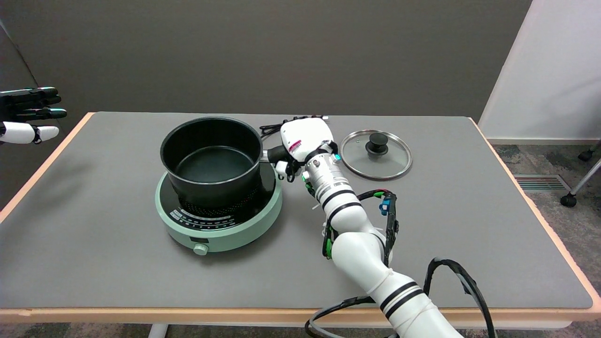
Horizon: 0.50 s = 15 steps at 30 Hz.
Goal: Place the soup pot onto the induction stove.
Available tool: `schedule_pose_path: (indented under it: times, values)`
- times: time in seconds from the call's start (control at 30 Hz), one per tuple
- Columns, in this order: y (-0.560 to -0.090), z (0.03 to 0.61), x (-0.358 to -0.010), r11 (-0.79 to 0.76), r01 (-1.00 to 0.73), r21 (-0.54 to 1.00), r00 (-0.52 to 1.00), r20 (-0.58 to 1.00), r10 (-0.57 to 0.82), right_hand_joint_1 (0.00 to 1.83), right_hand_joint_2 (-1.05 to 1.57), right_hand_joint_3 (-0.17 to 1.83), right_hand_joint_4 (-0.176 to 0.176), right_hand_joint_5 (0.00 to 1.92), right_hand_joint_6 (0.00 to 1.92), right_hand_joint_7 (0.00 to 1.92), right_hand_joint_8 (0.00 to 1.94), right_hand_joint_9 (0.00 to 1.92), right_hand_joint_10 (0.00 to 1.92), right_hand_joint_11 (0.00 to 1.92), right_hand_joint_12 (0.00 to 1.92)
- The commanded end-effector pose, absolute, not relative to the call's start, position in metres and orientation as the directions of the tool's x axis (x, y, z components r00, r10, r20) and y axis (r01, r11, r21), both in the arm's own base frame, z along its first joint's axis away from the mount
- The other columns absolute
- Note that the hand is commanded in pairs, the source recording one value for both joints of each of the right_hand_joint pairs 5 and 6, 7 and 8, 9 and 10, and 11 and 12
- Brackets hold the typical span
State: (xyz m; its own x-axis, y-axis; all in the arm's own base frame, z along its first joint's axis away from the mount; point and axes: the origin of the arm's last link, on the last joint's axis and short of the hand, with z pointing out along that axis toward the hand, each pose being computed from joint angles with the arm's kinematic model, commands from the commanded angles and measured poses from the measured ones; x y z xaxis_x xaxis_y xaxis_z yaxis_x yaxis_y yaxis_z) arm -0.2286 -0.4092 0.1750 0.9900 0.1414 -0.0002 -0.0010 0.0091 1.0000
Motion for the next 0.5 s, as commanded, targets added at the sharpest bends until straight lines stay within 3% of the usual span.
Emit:
schedule_pose_path:
  times: [0.03, 0.17, 0.2, 0.23, 0.27, 0.5]
  values:
    - [-0.41, 0.178, -0.227, 0.007, 0.015, 1.0, 0.989, -0.015, 0.148, 0.92, 1.29, 0.79, -0.078, 1.4, 1.4, 1.4, 1.4, 1.4, 1.4, 1.4, 1.4]
    - [-0.41, 0.179, -0.227, 0.008, 0.017, 1.0, 0.989, -0.018, 0.15, 0.92, 1.27, 0.82, -0.076, 1.38, 1.38, 1.38, 1.38, 1.38, 1.38, 1.38, 1.38]
    - [-0.405, 0.153, -0.184, -0.033, 0.03, 0.999, 0.963, -0.02, 0.27, 0.92, 1.27, 0.82, -0.076, 1.37, 1.37, 1.37, 1.37, 1.37, 1.37, 1.37, 1.37]
    - [-0.406, 0.157, -0.19, -0.027, 0.029, 0.999, 0.967, -0.021, 0.254, 0.92, 1.26, 0.82, -0.076, 1.37, 1.37, 1.37, 1.37, 1.37, 1.37, 1.37, 1.37]
    - [-0.409, 0.179, -0.226, 0.009, 0.017, 1.0, 0.988, -0.019, 0.153, 0.93, 1.26, 0.82, -0.075, 1.37, 1.37, 1.37, 1.37, 1.37, 1.37, 1.37, 1.37]
    - [-0.405, 0.184, -0.226, 0.018, 0.018, 1.0, 0.988, -0.02, 0.156, 0.93, 1.24, 0.84, -0.074, 1.36, 1.36, 1.36, 1.36, 1.36, 1.36, 1.36, 1.36]
